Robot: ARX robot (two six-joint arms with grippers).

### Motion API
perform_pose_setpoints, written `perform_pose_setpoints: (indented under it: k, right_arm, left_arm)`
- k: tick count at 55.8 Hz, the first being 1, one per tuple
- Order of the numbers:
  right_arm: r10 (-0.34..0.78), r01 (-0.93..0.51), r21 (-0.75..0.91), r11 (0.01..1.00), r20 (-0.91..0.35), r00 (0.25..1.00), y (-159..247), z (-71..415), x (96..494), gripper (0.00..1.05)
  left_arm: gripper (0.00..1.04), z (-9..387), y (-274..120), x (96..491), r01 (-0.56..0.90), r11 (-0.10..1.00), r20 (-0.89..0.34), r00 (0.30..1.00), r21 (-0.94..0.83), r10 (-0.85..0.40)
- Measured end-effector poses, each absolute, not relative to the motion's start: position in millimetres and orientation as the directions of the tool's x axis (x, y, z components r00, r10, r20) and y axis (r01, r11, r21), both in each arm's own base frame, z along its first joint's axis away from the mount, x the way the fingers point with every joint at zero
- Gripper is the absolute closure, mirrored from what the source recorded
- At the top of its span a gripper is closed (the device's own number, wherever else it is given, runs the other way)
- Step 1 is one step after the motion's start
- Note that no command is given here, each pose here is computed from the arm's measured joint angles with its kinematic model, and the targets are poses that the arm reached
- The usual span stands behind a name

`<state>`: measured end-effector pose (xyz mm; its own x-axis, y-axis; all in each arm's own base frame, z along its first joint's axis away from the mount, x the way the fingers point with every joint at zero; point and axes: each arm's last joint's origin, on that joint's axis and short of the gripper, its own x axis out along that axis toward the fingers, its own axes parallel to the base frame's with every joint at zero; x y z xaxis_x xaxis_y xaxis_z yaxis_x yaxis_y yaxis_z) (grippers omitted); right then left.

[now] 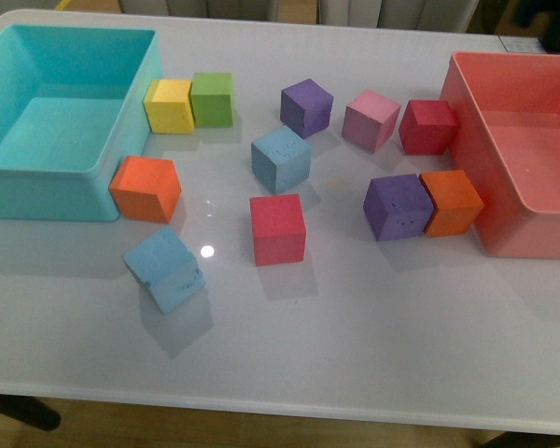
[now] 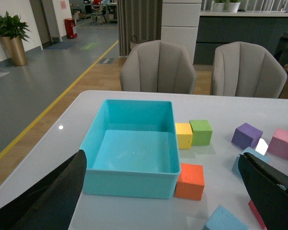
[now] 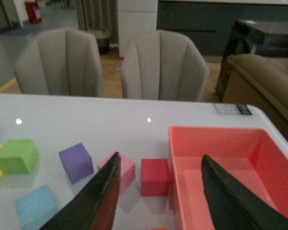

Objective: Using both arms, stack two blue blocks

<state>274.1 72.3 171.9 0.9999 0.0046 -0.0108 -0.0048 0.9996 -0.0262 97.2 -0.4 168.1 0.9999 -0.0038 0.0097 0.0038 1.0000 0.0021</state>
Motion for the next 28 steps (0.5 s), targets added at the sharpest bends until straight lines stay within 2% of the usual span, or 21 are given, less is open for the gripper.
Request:
perform_pose_setpoints:
  k: [4, 15, 28]
  right_arm:
    - [0.008, -0.008, -0.009, 1.0, 0.03, 1.0, 61.6, 172.4, 259.9, 0.68]
    - [0.007, -0.007, -0.018, 1.0, -0.025, 1.0, 38.5, 158.8, 224.8, 1.02]
    - [0.003, -0.004, -0.013, 1.0, -0.019, 1.0, 22.2, 160.6, 194.3, 1.03]
  left_arm:
    - [0.09, 168.1, -0.4, 97.2, 0.004, 1.0, 0.01, 1.0, 0.002, -0.004]
    - [0.09, 168.1, -0.4, 97.2, 0.004, 1.0, 0.01, 1.0, 0.002, -0.004]
    - [0.09, 168.1, -0.4, 97.2, 0.004, 1.0, 0.01, 1.0, 0.002, -0.004]
